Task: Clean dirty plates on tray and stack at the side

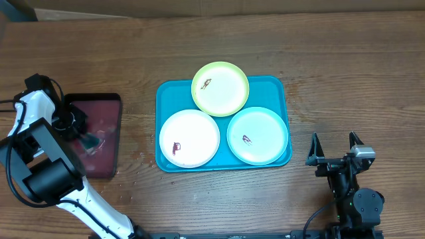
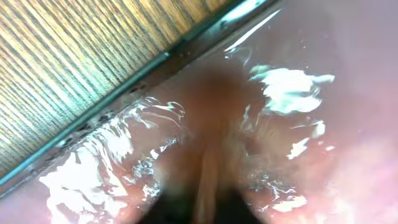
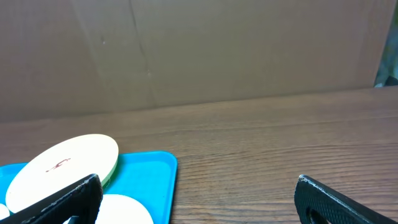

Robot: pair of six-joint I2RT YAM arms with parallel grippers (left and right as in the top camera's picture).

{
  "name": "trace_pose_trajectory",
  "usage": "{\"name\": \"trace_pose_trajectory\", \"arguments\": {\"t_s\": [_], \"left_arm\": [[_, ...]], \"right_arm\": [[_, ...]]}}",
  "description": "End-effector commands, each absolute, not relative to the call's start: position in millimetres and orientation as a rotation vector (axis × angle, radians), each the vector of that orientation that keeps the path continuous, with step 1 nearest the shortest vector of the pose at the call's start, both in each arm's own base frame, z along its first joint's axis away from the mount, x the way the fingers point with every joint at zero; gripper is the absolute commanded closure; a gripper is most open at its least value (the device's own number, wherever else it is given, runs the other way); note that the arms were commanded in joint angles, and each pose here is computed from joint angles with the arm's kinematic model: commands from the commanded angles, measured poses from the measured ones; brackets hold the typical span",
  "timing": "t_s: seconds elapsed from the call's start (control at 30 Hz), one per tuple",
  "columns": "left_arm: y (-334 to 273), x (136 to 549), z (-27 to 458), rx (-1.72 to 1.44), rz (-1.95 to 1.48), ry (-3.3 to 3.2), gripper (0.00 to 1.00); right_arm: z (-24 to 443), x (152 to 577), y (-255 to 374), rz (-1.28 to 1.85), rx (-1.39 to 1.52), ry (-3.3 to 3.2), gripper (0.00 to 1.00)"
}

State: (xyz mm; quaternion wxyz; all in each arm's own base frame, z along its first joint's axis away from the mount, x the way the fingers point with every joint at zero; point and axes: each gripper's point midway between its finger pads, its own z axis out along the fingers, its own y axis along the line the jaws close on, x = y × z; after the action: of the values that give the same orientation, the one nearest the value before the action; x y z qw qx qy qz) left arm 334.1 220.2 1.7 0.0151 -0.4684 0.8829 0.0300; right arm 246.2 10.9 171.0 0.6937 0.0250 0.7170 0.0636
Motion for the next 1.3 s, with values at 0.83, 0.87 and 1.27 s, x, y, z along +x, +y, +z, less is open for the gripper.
{"name": "trace_pose_trajectory", "arguments": {"t_s": [0.83, 0.87, 1.27], "left_arm": [[183.6, 288.8, -5.4, -1.568, 0.011, 2.966, 0.39], [183.6, 288.6, -5.4, -1.568, 0.011, 2.966, 0.0], [167.1, 277.8, -0.8, -1.61, -0.08, 3.024, 0.45]], "right_arm": [[169.6, 246.2, 10.5, 0.137, 0.055, 1.596, 0.0], [169.7, 246.2, 10.6, 0.137, 0.055, 1.595, 0.0], [169.6, 246.2, 10.5, 0.137, 0.055, 1.596, 0.0]]}}
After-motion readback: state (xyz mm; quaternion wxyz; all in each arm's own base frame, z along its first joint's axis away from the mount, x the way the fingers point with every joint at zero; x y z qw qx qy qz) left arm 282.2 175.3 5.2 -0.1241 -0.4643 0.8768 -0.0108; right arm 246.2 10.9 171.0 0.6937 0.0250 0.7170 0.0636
